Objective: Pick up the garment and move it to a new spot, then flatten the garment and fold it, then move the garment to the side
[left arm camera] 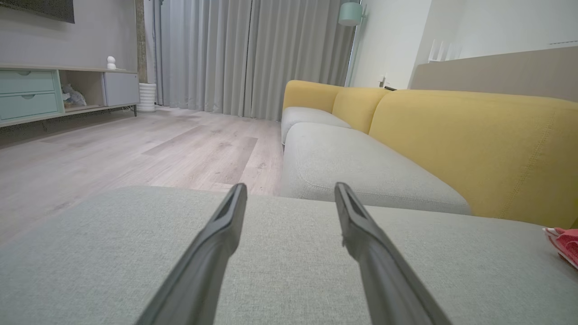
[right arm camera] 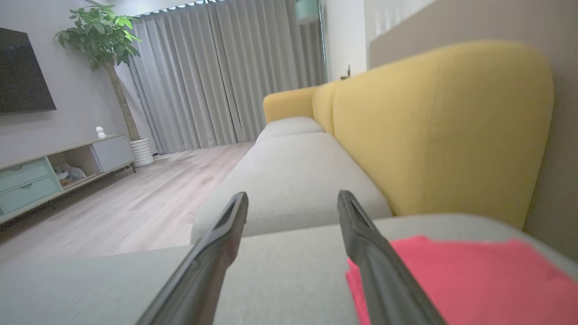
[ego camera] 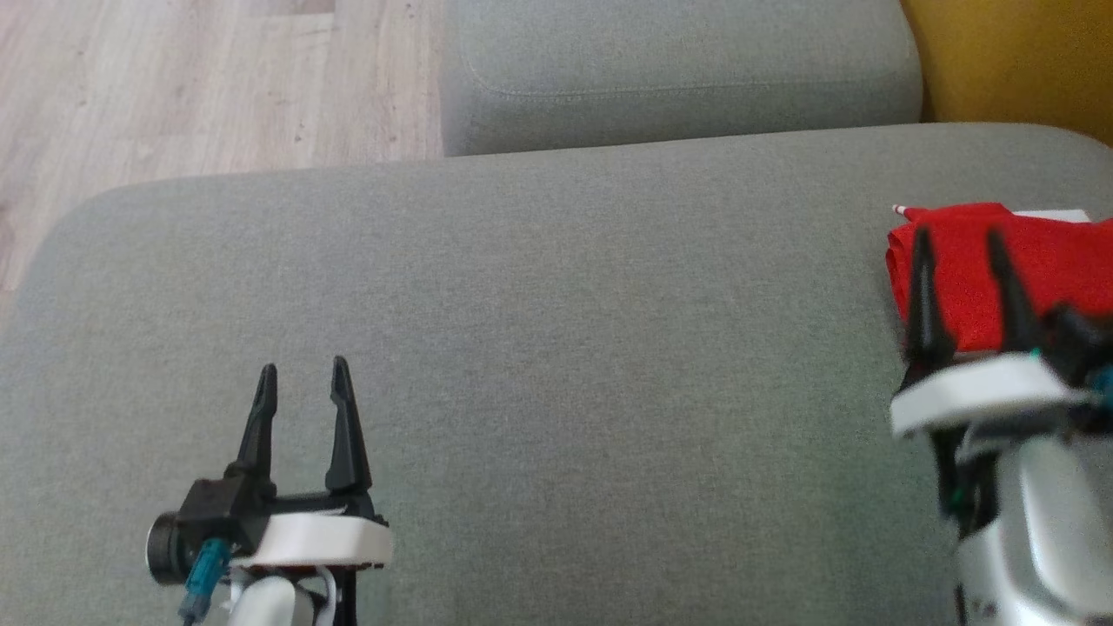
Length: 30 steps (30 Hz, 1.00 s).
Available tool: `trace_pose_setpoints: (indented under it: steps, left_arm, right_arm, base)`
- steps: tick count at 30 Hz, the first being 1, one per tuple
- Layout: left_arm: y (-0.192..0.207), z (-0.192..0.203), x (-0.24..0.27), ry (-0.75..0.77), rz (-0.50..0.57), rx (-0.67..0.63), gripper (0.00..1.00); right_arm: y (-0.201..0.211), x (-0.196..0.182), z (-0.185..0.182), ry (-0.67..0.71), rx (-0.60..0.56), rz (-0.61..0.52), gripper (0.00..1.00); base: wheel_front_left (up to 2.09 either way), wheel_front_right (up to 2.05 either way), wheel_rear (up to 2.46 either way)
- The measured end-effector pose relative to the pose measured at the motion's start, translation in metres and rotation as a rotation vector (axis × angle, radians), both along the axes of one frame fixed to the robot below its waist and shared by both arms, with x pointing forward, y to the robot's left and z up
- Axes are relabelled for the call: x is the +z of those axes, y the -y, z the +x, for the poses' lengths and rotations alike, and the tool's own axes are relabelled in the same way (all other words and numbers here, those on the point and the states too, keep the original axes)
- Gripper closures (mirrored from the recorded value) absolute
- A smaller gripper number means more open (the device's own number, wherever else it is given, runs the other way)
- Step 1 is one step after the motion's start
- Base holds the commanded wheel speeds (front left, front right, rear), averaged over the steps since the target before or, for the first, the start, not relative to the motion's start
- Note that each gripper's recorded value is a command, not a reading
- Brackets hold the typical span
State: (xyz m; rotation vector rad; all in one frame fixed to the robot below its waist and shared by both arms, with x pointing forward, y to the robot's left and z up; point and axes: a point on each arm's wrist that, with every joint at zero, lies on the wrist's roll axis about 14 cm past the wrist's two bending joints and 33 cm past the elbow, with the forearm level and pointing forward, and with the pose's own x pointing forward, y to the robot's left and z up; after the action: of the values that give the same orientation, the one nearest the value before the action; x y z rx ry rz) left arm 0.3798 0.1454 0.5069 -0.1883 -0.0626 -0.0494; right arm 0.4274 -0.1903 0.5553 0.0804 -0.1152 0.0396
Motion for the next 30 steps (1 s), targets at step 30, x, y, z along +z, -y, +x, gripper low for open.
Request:
trace_pose_setpoints:
  steps: [30]
  left_arm:
    - [-0.004,-0.018,-0.008,-0.021,0.005,0.019,0.0]
  right_arm:
    - [-0.021,-0.077,-0.057,-0.137,0.042,0.112,0.0]
  base:
    - [0.0,0.0,0.0]
